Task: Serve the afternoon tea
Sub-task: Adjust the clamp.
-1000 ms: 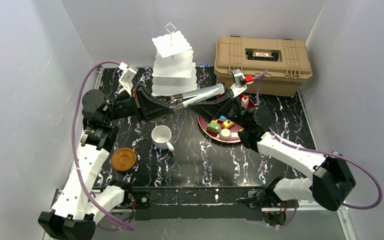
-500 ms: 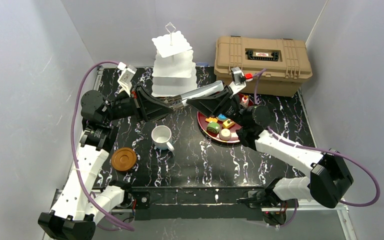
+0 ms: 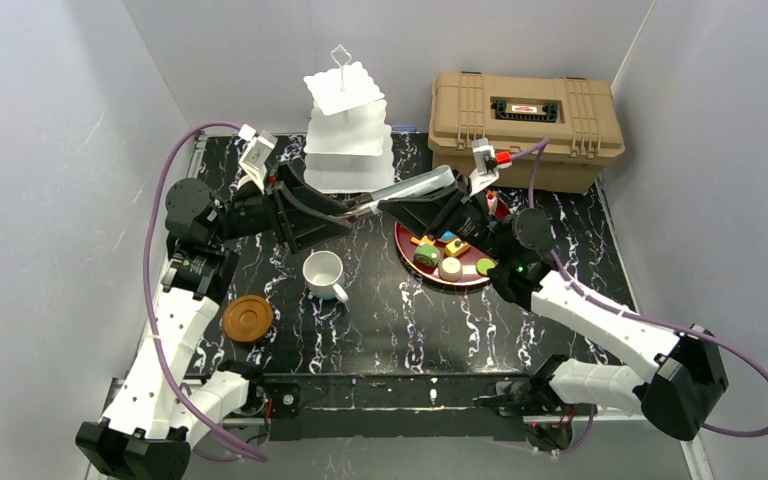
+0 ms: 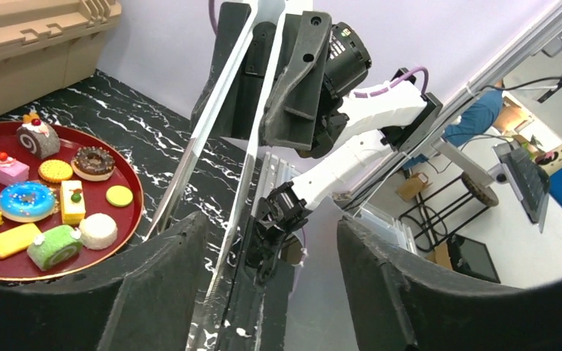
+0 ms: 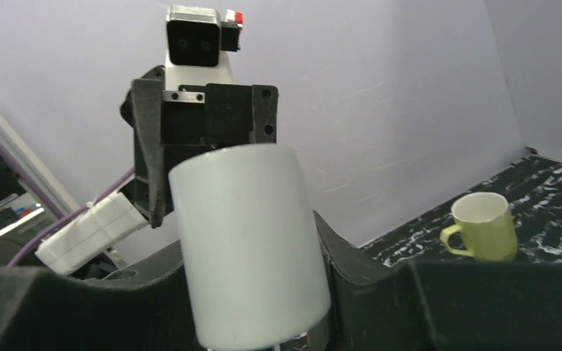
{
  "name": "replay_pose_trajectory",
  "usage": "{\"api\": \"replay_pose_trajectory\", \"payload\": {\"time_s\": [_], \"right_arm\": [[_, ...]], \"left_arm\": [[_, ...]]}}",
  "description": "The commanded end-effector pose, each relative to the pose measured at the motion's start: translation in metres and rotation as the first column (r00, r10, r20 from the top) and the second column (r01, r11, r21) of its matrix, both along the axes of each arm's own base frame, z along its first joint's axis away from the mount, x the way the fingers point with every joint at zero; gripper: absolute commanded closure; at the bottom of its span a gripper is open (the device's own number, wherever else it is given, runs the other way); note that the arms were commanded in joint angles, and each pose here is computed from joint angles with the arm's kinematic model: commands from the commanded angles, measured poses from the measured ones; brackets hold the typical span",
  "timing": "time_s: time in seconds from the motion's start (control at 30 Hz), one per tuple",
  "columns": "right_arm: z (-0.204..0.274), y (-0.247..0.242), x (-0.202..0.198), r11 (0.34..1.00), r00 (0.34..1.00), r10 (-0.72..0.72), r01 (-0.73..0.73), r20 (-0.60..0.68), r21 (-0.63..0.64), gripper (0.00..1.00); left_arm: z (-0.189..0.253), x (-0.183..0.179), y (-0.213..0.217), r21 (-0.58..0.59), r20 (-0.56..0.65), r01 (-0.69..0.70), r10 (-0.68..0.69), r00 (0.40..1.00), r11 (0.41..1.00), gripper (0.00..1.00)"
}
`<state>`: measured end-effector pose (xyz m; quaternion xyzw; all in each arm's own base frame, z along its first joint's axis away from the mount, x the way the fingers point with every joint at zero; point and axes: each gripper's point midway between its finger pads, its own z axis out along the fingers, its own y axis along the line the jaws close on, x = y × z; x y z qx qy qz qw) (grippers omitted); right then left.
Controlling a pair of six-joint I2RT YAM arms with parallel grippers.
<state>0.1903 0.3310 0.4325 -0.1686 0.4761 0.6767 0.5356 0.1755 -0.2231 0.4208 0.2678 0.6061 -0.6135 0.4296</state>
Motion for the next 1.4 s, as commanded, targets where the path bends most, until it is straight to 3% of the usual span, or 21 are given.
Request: {"api": "replay_pose_trajectory", "payload": {"time_s": [0.0,0.07,0.27,0.33,0.47,0.53,0.63,0.83,1.0,1.13,1.37], "right_arm": [[-0.001,-0.011,0.010,0.989,0.992,-0.123,0.125,0.038,-0.075,0.76],[-0.011,-0.013,0.018,0.973,0.984,-0.173,0.176,0.035,-0.151,0.79],[-0.028,-0.024,0.035,0.909,0.955,-0.292,0.293,0.049,-0.295,0.80],[-0.027,-0.026,0.039,0.900,0.949,-0.312,0.310,0.043,-0.305,0.79],[-0.025,-0.017,0.048,0.903,0.944,-0.331,0.310,-0.022,-0.298,0.79],[-0.024,-0.007,0.048,0.905,0.941,-0.333,0.304,-0.052,-0.299,0.78],[-0.017,0.007,0.046,0.896,0.934,-0.355,0.324,-0.050,-0.304,0.78],[-0.019,0.027,0.038,0.883,0.936,-0.350,0.316,-0.038,-0.348,0.79],[-0.016,0.027,0.032,0.889,0.940,-0.338,0.306,-0.037,-0.341,0.79],[-0.018,0.029,0.028,0.895,0.946,-0.321,0.287,-0.045,-0.342,0.80],[-0.021,0.034,0.022,0.906,0.953,-0.298,0.263,-0.059,-0.331,0.79]], "left_arm": [[0.011,0.000,0.002,0.009,0.102,-0.025,0.024,0.994,1.000,0.30],[0.012,0.001,0.003,0.022,0.154,-0.041,0.037,0.987,0.999,0.24],[0.006,0.017,0.014,0.119,0.332,-0.183,0.135,0.934,0.976,0.22],[0.007,0.025,0.019,0.133,0.413,-0.246,0.172,0.894,0.960,0.22],[-0.013,0.025,0.014,0.178,0.557,-0.248,0.111,0.823,0.952,0.20],[-0.034,0.023,0.008,0.242,0.634,-0.250,0.042,0.772,0.937,0.18],[-0.062,0.030,0.000,0.329,0.767,-0.323,-0.051,0.640,0.887,0.17],[-0.068,0.055,-0.008,0.336,0.871,-0.470,-0.079,0.485,0.817,0.18],[-0.080,0.069,-0.005,0.364,0.869,-0.523,-0.079,0.488,0.771,0.19],[-0.086,0.069,-0.005,0.370,0.862,-0.518,-0.077,0.501,0.771,0.23],[-0.089,0.068,-0.011,0.389,0.833,-0.487,-0.073,0.549,0.782,0.58]]}}
